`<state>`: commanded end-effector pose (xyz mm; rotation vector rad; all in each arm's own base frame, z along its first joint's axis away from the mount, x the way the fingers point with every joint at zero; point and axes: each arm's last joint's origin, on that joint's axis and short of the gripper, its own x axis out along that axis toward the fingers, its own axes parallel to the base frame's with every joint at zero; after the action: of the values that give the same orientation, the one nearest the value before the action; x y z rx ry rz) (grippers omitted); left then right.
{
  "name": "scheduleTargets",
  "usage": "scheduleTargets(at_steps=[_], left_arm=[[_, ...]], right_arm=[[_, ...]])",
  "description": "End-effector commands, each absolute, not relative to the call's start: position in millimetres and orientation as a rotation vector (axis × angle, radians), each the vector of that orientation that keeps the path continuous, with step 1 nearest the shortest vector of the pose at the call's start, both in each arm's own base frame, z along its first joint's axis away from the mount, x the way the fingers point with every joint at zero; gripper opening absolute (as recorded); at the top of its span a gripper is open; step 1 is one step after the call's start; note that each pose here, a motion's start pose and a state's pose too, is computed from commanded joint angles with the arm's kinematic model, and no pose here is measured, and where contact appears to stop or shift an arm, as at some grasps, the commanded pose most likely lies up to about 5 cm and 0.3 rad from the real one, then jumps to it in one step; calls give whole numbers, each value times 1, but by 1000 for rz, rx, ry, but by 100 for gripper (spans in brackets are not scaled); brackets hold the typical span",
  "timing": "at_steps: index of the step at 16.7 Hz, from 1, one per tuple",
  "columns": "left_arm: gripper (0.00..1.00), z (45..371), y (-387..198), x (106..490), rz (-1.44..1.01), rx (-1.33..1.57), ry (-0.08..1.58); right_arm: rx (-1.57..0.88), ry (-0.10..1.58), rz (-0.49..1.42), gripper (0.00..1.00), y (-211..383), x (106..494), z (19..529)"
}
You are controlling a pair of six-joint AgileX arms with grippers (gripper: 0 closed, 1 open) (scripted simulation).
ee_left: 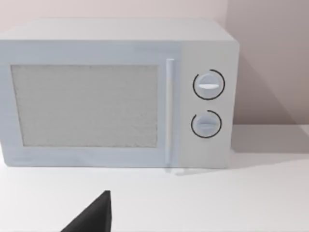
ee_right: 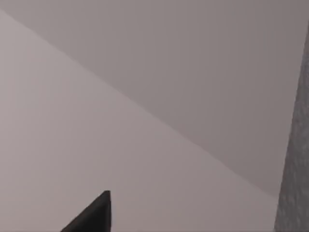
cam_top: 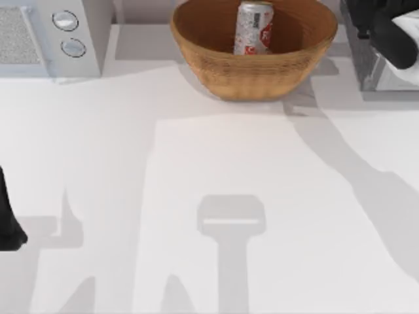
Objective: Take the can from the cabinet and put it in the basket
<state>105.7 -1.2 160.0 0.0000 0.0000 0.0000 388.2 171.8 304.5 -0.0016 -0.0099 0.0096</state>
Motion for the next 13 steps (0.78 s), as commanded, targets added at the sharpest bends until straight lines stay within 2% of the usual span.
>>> scheduleTargets(at_steps=[3, 6, 10, 13], left_arm=[[100, 160, -1, 106, 0, 0, 0], [100, 160, -1, 106, 0, 0, 0], [100, 160, -1, 106, 0, 0, 0], [100, 160, -1, 106, 0, 0, 0]], right_arm=[[3, -28, 6, 100, 116, 325, 335], [9, -59, 2, 100, 65, 247, 341], [9, -89, -2, 100, 22, 157, 299], [4, -76, -3, 100, 8, 120, 245]])
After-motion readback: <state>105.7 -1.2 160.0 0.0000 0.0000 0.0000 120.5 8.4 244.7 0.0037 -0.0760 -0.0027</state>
